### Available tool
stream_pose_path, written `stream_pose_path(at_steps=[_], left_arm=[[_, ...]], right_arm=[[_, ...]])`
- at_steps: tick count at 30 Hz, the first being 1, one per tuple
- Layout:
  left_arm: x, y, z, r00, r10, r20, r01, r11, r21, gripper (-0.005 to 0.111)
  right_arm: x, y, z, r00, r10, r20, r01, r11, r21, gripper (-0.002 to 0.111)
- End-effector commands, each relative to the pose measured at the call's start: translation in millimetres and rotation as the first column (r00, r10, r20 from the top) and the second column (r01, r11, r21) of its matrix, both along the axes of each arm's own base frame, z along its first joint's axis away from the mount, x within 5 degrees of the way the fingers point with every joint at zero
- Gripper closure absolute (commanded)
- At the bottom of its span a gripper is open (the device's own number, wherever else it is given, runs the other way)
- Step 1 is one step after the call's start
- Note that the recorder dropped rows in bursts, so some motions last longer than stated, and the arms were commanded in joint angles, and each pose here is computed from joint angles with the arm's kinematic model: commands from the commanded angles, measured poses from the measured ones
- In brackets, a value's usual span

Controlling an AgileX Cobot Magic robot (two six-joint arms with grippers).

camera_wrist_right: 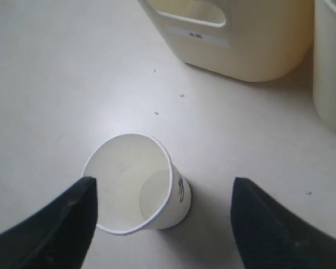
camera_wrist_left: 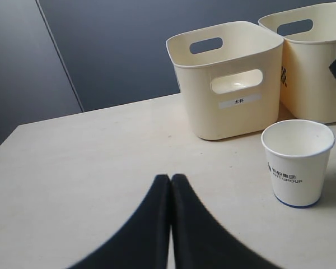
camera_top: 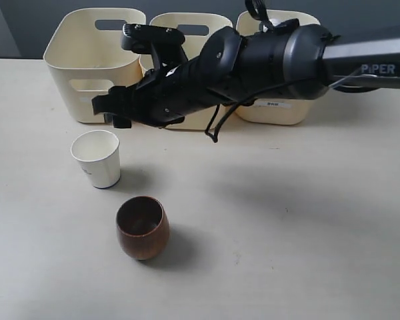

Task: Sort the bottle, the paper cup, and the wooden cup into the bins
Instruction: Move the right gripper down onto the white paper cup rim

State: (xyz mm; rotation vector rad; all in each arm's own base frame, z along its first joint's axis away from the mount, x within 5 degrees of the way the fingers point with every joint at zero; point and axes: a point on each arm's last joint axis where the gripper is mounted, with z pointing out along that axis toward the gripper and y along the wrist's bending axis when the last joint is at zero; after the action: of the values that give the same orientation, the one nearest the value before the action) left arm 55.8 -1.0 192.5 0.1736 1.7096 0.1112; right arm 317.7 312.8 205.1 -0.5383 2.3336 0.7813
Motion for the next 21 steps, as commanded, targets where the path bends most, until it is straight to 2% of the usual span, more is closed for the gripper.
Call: stream_pose_path(at_steps=[1,9,21], left_arm=[[-0.2,-0.1,0.3,1.0,-0.003,0.009,0.003,1.0,0.004,0.107],[-0.2,-0.1,0.3,1.0,-0.003,0.009,0.003,1.0,0.004,0.107],[-0.2,-0.1,0.3,1.0,-0.003,0.009,0.003,1.0,0.004,0.107]], right_arm=[[4.4,7.5,-4.8,1.0,0.008,-0.005,-0.008,1.0,0.002,0.043],[9.3,23.9,-17.5,0.999,0.031,-0.019,-0.031,1.0,0.001,0.043],[12.2,27.4,-33.9,0.998,0.017,-0.063,-0.017,1.0,-0.004,0.043]])
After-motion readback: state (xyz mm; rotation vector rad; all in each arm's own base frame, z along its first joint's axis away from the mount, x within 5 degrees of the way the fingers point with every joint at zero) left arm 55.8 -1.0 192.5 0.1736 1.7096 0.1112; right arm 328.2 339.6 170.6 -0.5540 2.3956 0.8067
